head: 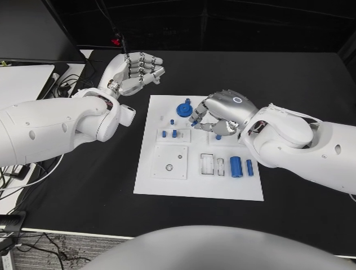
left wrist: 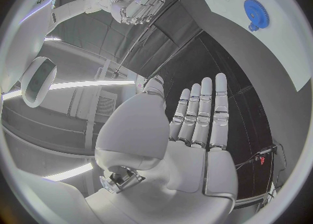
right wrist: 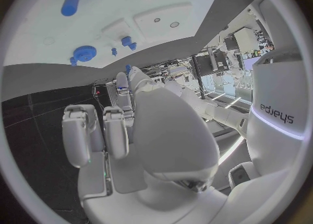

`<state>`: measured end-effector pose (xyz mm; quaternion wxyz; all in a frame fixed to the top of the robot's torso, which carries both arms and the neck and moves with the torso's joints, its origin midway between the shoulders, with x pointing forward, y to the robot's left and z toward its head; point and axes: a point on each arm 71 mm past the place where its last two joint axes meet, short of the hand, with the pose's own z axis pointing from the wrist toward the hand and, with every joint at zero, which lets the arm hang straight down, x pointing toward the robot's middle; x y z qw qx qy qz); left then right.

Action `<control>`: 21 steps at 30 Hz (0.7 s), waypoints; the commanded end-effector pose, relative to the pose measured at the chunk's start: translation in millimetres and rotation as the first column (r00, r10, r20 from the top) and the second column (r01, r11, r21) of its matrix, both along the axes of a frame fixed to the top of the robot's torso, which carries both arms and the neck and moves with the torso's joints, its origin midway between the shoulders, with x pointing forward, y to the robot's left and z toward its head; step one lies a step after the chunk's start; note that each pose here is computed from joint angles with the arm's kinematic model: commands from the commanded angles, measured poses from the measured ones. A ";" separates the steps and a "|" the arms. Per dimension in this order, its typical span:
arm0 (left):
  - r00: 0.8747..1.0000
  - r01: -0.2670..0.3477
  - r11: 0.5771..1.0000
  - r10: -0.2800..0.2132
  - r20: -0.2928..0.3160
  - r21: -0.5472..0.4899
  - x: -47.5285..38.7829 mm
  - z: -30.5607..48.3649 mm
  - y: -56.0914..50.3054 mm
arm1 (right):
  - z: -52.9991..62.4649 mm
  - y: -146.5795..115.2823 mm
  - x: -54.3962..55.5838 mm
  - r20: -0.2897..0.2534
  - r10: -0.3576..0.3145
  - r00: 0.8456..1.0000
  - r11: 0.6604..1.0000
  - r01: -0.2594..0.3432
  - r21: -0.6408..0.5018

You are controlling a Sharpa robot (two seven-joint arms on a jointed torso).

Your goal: Assemble the parts on the task board

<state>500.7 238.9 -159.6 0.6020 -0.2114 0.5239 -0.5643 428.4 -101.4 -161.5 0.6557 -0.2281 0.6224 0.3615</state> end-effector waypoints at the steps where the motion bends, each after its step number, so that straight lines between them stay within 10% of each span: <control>1: 1.000 0.009 1.000 -0.009 0.023 -0.008 -0.3 2.5 -1.2 | -4.4 7.8 -1.9 -0.031 0.040 0.999 0.999 -0.041 -0.035; 21: 1.000 0.009 1.000 -0.009 0.024 -0.008 0.3 2.4 -1.7 | -26.1 28.5 -7.1 -0.128 0.072 0.989 0.990 -0.087 -0.112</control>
